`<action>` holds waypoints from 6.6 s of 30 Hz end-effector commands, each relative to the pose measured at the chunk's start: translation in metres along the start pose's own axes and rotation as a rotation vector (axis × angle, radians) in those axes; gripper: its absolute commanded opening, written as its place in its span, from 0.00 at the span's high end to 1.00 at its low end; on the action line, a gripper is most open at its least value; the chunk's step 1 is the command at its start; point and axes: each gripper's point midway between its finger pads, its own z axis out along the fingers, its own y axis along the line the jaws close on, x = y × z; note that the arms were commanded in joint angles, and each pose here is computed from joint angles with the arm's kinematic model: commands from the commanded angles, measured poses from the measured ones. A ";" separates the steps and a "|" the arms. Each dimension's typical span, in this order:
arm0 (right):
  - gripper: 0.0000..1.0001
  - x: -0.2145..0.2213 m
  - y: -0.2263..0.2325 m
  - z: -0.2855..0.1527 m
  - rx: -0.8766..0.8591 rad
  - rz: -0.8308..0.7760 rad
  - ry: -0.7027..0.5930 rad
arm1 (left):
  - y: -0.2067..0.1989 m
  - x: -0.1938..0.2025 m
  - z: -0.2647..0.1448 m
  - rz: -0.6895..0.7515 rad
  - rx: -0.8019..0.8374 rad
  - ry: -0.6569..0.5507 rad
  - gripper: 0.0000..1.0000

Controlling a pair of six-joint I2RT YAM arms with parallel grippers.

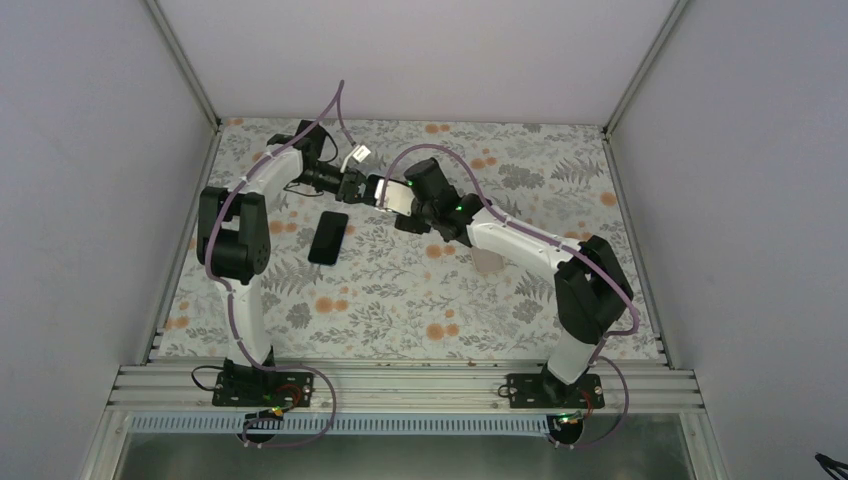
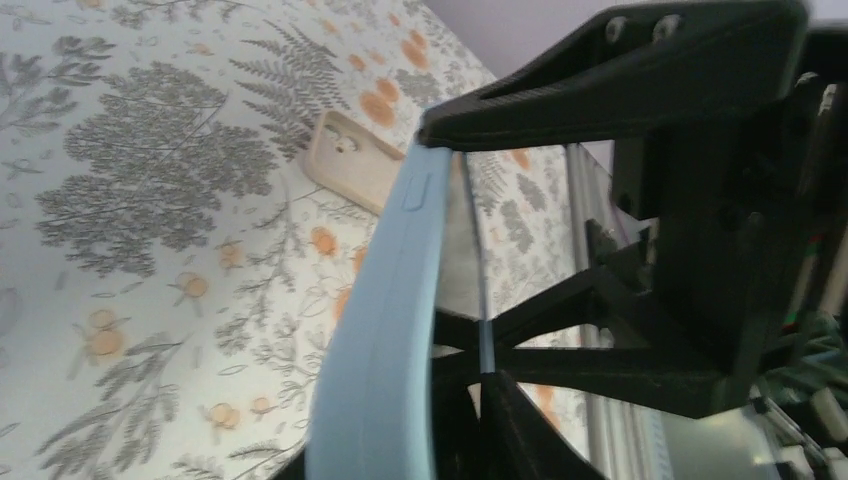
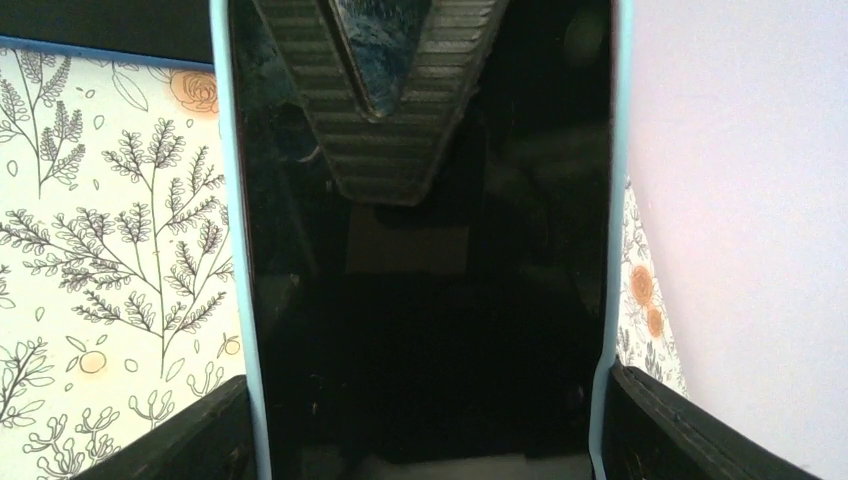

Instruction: Take the phone out of the phone case

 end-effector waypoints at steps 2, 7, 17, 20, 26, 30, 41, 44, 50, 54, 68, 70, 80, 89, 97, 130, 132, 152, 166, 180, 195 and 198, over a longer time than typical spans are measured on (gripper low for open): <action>0.21 -0.040 -0.017 -0.017 0.060 0.015 -0.113 | -0.020 -0.011 -0.002 0.062 0.074 -0.035 0.91; 0.00 -0.028 -0.012 -0.030 -0.037 0.011 -0.075 | -0.034 -0.023 -0.009 0.178 0.078 -0.023 0.98; 0.00 0.019 -0.032 -0.139 -0.431 0.076 -0.317 | -0.075 -0.056 -0.016 0.798 -0.380 0.131 0.98; 0.01 0.030 -0.031 -0.141 -0.456 0.087 -0.316 | -0.114 -0.056 -0.023 1.000 -0.338 0.073 0.98; 0.05 0.038 -0.017 -0.130 -0.538 0.106 -0.351 | -0.147 -0.033 -0.019 1.192 -0.291 0.028 0.98; 0.05 0.033 -0.014 -0.129 -0.584 0.114 -0.396 | -0.147 -0.022 -0.011 1.173 -0.255 0.065 0.98; 0.08 0.032 -0.018 -0.118 -0.589 0.117 -0.403 | -0.156 -0.009 0.004 1.172 -0.165 0.094 0.98; 0.08 0.036 -0.023 -0.111 -0.564 0.111 -0.387 | -0.170 -0.002 0.006 1.181 -0.095 0.093 0.98; 0.09 0.047 -0.035 -0.100 -0.536 0.099 -0.352 | -0.182 0.009 0.009 1.175 -0.034 0.131 0.98; 0.09 0.060 -0.046 -0.088 -0.509 0.098 -0.313 | -0.191 0.016 0.009 1.185 -0.008 0.155 0.98; 0.08 0.101 -0.153 -0.043 -0.311 0.148 -0.197 | -0.213 0.028 0.017 1.146 0.066 0.218 0.98; 0.09 0.102 -0.147 -0.047 -0.384 0.132 -0.188 | -0.206 0.023 0.018 1.163 0.025 0.220 0.98; 0.07 0.074 -0.051 -0.149 -0.430 0.142 -0.400 | -0.177 -0.001 0.024 1.204 -0.059 0.176 0.98; 0.08 0.042 0.008 -0.160 -0.445 0.171 -0.447 | -0.171 -0.008 0.023 1.204 -0.062 0.149 0.98; 0.09 0.041 0.002 -0.157 -0.426 0.163 -0.449 | -0.167 -0.004 0.022 1.195 -0.078 0.173 0.98; 0.15 0.059 0.006 -0.148 -0.454 0.162 -0.390 | -0.165 -0.008 0.019 1.204 -0.112 0.185 0.98; 0.15 0.059 0.006 -0.145 -0.458 0.165 -0.388 | -0.166 -0.009 0.019 1.206 -0.111 0.182 0.98; 0.17 0.061 -0.010 -0.135 -0.394 0.152 -0.361 | -0.168 -0.001 0.020 1.201 -0.095 0.217 0.98; 0.21 0.057 -0.035 -0.126 -0.328 0.171 -0.365 | -0.182 0.008 0.033 1.205 -0.038 0.234 0.98; 0.21 0.014 -0.084 -0.143 -0.194 0.203 -0.465 | -0.202 0.012 0.053 1.090 0.178 0.117 0.98; 0.20 -0.042 -0.013 -0.116 -0.468 0.103 -0.503 | -0.235 -0.023 0.047 1.052 0.337 -0.048 0.98; 0.28 -0.053 0.018 -0.115 -0.627 0.112 -0.534 | -0.229 -0.031 0.047 1.068 0.300 -0.056 0.98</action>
